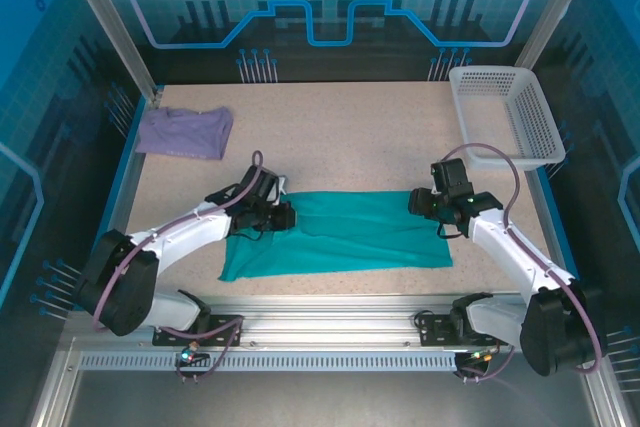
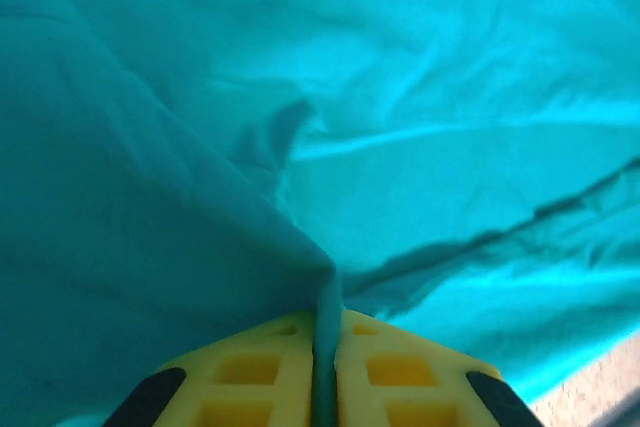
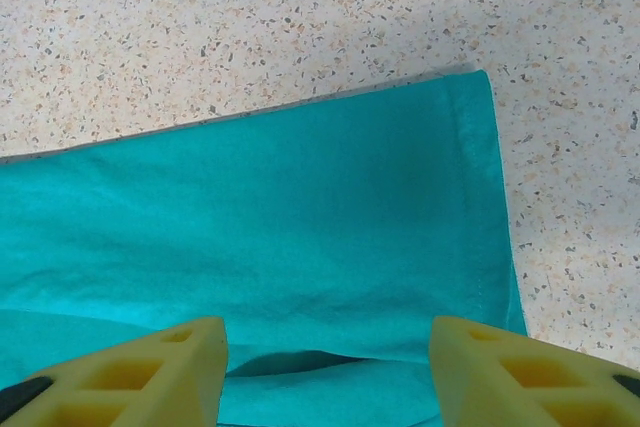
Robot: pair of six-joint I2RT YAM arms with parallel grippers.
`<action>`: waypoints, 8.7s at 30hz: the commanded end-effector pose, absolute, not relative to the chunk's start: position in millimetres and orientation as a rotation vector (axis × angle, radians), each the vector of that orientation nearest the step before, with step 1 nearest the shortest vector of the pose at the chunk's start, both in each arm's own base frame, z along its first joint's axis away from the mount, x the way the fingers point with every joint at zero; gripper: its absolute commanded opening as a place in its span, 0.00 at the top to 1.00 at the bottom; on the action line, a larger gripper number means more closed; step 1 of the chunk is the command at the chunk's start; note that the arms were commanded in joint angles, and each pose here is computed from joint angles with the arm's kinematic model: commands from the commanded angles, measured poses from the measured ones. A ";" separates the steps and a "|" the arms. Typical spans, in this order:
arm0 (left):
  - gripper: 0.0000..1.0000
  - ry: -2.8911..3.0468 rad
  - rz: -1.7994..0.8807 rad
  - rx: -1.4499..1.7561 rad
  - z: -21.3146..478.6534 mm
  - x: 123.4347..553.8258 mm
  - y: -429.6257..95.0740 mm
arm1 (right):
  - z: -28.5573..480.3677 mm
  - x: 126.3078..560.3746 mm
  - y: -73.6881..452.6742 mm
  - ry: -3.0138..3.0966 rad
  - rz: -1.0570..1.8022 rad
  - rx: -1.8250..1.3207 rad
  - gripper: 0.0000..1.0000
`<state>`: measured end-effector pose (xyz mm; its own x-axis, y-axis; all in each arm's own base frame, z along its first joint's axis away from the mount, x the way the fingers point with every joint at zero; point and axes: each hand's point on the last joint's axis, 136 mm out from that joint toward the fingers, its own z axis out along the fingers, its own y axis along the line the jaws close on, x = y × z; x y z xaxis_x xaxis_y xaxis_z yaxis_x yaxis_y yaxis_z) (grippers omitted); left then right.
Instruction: Fold the inside-out t-shirt
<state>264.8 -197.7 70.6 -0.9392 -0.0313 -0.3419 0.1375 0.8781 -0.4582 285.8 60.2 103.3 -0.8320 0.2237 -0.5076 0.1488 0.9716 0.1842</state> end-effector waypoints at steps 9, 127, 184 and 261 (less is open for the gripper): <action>0.34 2.661 -0.842 0.125 111.3 241.9 -203.7 | 142.1 291.7 125.4 2.467 0.357 -0.054 0.44; 0.50 2.775 -0.807 -0.408 27.9 261.5 -145.6 | 90.3 254.6 337.3 2.538 0.767 -0.663 0.31; 0.76 2.813 0.868 0.275 99.9 328.2 -193.3 | 112.8 262.6 138.6 2.515 0.516 -0.155 0.31; 0.20 2.832 -0.695 -0.585 28.4 317.3 -102.5 | 128.3 260.5 220.5 2.613 0.547 -0.346 0.41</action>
<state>371.4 -79.7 33.0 -0.8781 -0.4475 -0.1696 -0.3355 0.8284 -0.4486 256.1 238.1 112.7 -0.8727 -0.1721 -0.4569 -0.3497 0.8734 0.3389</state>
